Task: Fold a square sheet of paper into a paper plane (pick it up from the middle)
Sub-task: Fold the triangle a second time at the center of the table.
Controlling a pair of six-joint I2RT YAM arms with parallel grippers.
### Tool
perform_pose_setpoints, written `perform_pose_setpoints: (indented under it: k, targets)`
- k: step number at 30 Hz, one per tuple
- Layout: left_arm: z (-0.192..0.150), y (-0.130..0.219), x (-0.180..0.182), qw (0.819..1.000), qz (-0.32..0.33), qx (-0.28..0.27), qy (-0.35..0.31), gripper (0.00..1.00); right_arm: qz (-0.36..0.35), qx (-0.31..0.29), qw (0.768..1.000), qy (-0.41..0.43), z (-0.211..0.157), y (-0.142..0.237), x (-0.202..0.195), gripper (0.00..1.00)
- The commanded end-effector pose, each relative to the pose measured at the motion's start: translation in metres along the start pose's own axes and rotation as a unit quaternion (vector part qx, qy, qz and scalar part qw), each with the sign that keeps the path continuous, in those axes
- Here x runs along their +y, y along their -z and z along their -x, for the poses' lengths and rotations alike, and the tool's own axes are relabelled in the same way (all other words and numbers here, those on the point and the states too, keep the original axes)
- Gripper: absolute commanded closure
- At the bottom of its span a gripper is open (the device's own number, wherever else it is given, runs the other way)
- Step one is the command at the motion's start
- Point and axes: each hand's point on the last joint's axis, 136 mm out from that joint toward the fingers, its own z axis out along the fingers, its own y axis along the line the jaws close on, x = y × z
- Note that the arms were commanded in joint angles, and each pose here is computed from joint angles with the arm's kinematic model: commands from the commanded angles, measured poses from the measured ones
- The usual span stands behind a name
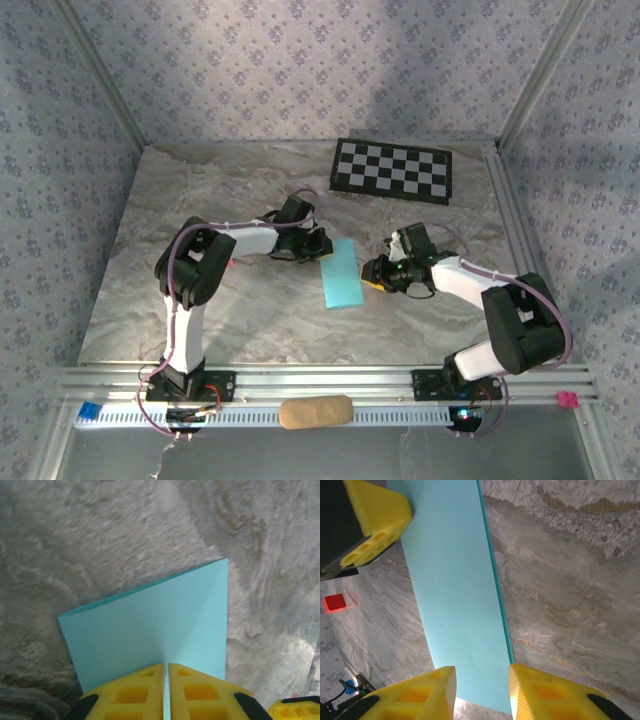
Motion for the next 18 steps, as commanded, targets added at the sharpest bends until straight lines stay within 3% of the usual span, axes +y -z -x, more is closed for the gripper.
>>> perform_pose_setpoints:
  k: [1, 6, 18]
  targets:
    - [-0.005, -0.005, 0.016, 1.0, 0.007, 0.002, -0.002, 0.88, 0.003, 0.027, 0.999, -0.017, -0.012, -0.007, -0.005, 0.64]
    - [-0.006, -0.002, 0.02, 1.0, 0.003, -0.005, -0.015, 0.88, 0.015, 0.039, 0.999, -0.019, -0.013, -0.01, -0.002, 0.57]
    - [-0.004, -0.005, 0.013, 0.999, -0.016, 0.002, -0.034, 0.88, 0.059, 0.067, 0.996, -0.02, -0.01, -0.019, 0.016, 0.56]
